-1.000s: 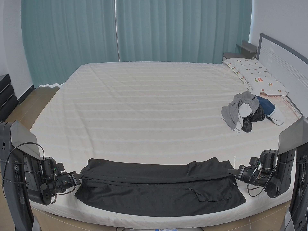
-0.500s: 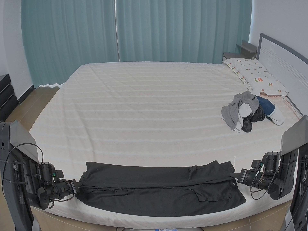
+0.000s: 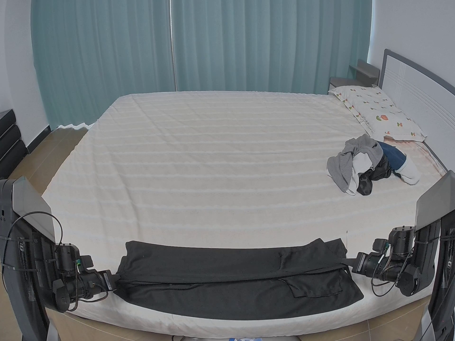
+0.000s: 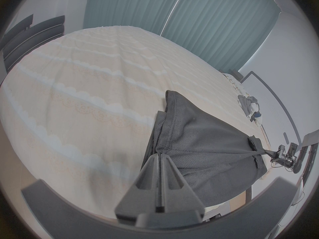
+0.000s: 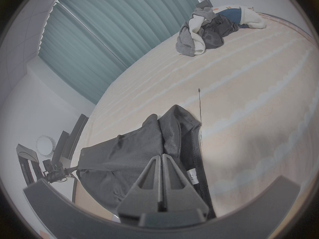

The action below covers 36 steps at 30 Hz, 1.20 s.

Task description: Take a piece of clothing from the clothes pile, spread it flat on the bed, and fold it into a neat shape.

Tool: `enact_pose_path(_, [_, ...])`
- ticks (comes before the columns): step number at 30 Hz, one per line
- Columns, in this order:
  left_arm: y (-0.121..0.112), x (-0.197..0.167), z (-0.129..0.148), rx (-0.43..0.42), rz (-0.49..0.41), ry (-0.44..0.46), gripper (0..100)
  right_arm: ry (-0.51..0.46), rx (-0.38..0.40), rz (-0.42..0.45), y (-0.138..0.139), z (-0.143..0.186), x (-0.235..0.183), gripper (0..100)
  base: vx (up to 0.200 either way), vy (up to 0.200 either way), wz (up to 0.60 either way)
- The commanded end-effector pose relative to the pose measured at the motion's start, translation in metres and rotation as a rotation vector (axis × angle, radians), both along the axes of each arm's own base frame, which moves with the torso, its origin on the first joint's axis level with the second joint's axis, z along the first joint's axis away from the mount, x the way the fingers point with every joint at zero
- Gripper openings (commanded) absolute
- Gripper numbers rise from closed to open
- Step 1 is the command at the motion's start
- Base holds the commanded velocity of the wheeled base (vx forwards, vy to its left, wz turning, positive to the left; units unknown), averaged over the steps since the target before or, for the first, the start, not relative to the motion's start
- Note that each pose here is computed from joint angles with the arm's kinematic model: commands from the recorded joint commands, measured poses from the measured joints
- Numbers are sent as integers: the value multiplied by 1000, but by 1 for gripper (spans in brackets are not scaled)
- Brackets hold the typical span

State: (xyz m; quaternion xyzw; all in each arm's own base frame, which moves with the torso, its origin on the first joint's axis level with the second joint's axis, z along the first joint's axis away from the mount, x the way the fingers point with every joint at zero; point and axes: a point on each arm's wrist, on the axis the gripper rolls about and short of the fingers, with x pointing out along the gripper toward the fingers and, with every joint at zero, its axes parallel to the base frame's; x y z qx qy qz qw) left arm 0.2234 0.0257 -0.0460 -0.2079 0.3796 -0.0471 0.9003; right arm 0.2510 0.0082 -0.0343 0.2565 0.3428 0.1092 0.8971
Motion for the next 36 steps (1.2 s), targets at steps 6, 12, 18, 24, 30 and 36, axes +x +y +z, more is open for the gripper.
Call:
enact_pose_path(6, [-1,0,0,2,2,-8,0,4,0,-1,-1,-4,1,100,0,0,0])
enact_pose_path(12, [1,4,4,-7,18,-31,100,-30,17,-12,-3,5,4,100,0,0,0])
enact_pose_path(18, [8,24,34,-136,154,-173,100,-167,102,-67,-5,41,18,100,0,0,0])
enact_pose_path(24, [10,49,62,-262,243,-309,100,-196,124,-74,-3,46,41,100,0,0,0])
enact_pose_path(30, [-8,85,55,-255,215,-274,100,-105,270,-170,-4,45,77,100,0,0,0])
enact_pose_path(36, [-14,114,52,-340,282,-124,100,-12,339,-228,-5,23,78,100,0,0,0])
